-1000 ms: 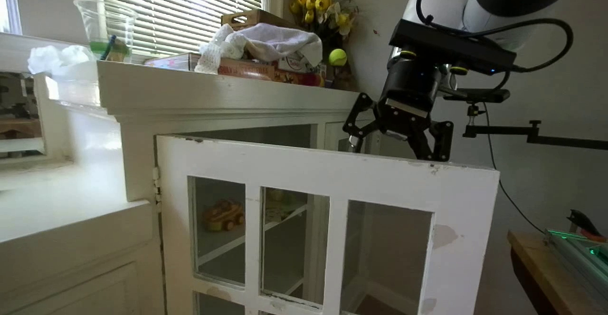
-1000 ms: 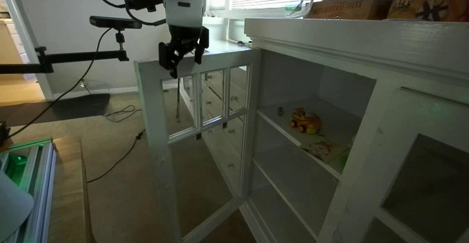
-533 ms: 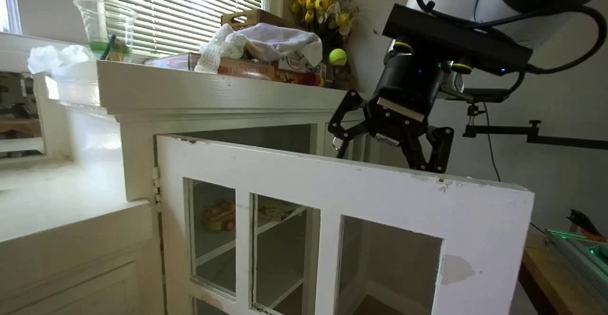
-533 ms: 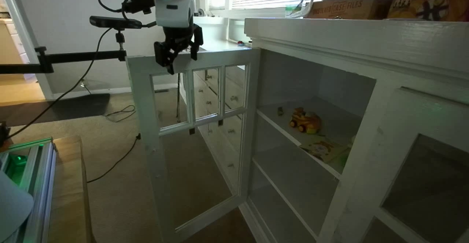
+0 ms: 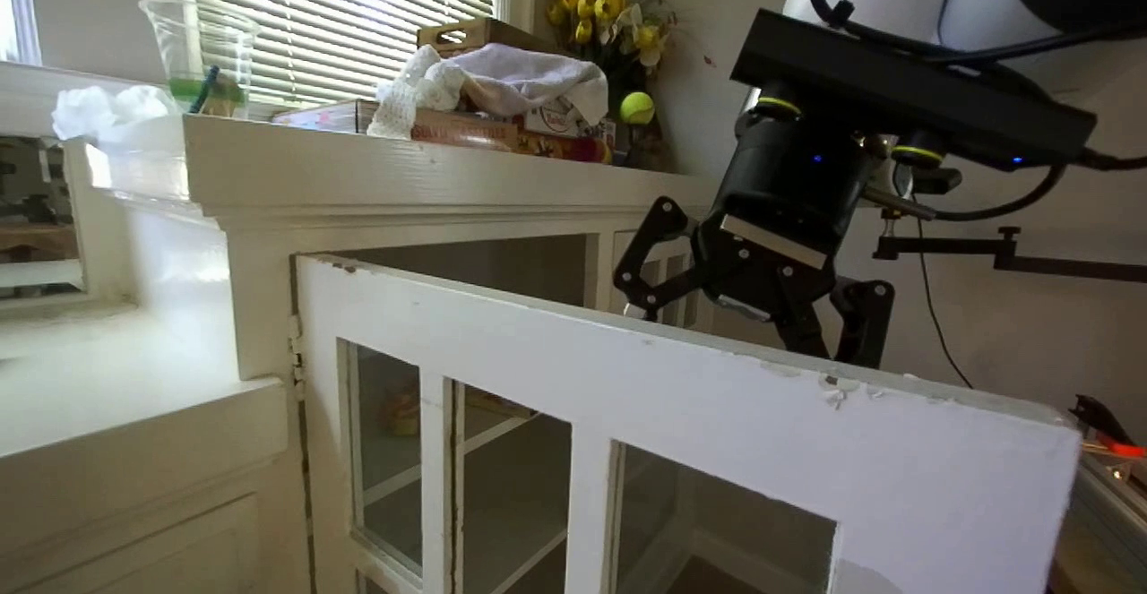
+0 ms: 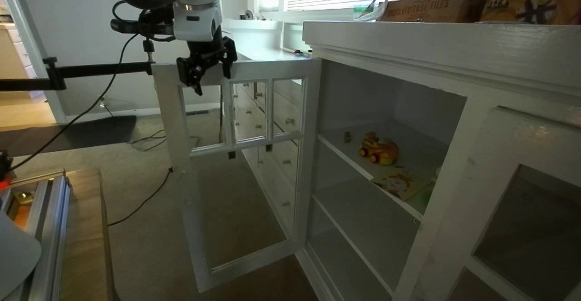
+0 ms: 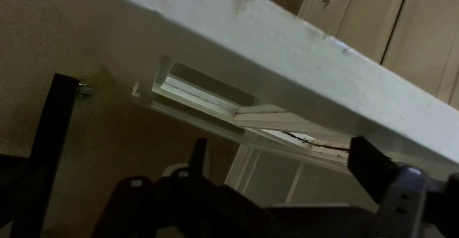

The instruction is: Open the left cabinet door

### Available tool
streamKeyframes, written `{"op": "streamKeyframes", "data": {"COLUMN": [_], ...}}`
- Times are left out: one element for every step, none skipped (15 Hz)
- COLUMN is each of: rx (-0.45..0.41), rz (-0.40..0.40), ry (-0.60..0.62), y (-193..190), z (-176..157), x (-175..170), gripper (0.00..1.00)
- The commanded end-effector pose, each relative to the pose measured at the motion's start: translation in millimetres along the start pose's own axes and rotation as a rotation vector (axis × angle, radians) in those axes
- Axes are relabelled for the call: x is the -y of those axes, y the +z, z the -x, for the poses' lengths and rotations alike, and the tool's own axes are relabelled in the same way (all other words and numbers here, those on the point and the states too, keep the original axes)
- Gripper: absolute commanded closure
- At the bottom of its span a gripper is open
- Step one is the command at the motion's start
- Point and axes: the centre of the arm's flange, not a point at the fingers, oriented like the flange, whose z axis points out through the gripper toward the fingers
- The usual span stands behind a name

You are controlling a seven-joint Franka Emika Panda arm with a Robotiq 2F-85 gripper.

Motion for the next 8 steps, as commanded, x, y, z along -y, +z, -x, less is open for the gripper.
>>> {"op": "streamKeyframes", "data": {"rx": [-0.016,-0.015,-0.024,-0.057,-0.072,-0.089,-0.112,-0.125], "rz": [-0.005,-0.007,-0.007,-0.009,-0.008,-0.001,0.011,0.047], "ry": [0.02,0.015,0.007,-0.005,-0.022,-0.029,-0.044,-0.062], "y": [19,20,20,19,14,9,4,-4], "z": [14,16,18,15,10,3,-4,-13], "x": [-31,-32,-33,-33,-32,-31,-30,-30], "gripper": [0.0,0.0,0.0,0.0,0.0,0.0,0.0,0.0]}}
